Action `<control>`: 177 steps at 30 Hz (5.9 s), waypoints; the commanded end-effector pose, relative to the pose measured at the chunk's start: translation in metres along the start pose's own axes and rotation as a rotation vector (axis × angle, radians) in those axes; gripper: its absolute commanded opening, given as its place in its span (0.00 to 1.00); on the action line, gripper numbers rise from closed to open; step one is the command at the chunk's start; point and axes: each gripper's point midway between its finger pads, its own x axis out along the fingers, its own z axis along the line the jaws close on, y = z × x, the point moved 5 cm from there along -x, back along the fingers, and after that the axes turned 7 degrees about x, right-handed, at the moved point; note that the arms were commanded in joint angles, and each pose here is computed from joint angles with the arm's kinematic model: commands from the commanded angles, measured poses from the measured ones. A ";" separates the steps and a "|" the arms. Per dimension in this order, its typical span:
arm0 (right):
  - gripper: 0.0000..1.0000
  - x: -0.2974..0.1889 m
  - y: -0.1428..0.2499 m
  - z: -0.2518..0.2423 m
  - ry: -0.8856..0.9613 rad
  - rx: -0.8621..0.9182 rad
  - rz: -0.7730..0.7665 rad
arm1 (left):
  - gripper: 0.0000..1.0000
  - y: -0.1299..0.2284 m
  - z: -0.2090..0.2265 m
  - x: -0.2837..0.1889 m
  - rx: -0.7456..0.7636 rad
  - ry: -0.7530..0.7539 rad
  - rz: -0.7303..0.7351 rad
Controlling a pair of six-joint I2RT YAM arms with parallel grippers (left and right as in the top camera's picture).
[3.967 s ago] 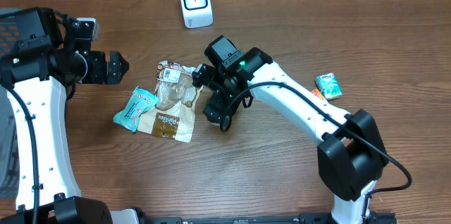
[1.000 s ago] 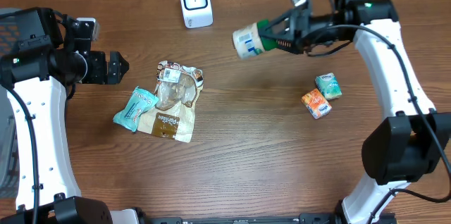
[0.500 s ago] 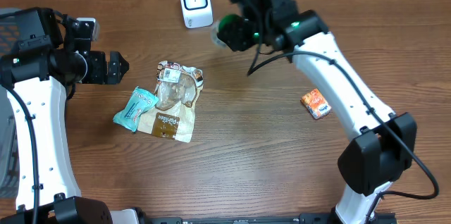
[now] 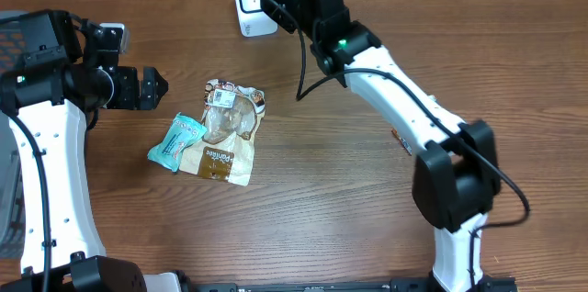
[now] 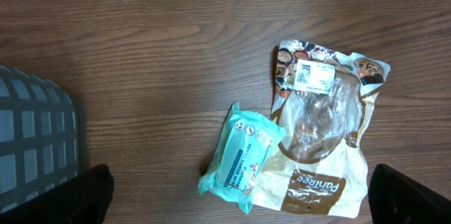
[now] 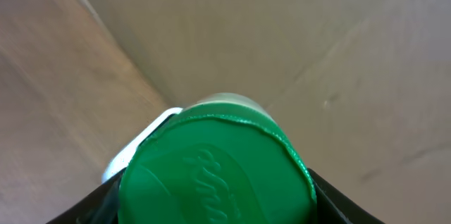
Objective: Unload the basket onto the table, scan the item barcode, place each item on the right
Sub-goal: 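Hold the jar in front of the scanner with the right gripper, then carry the jar right, set it beside the small packs, release, then move the right gripper left to the clear-and-brown bread bag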
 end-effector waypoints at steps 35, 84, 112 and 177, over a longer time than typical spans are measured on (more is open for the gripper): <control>0.48 0.084 0.063 0.027 0.170 -0.409 -0.202 | 0.99 -0.007 -0.001 -0.007 0.020 0.000 -0.030; 0.45 -0.131 0.200 0.040 -0.177 0.501 1.109 | 0.99 -0.007 -0.001 -0.007 0.020 0.000 -0.030; 1.00 -0.162 0.260 -0.048 0.014 0.745 1.181 | 1.00 -0.007 -0.001 -0.007 0.020 0.000 -0.030; 0.55 -0.043 0.186 0.182 -0.388 1.296 0.936 | 0.91 -0.016 -0.053 -0.004 -0.080 0.427 -0.103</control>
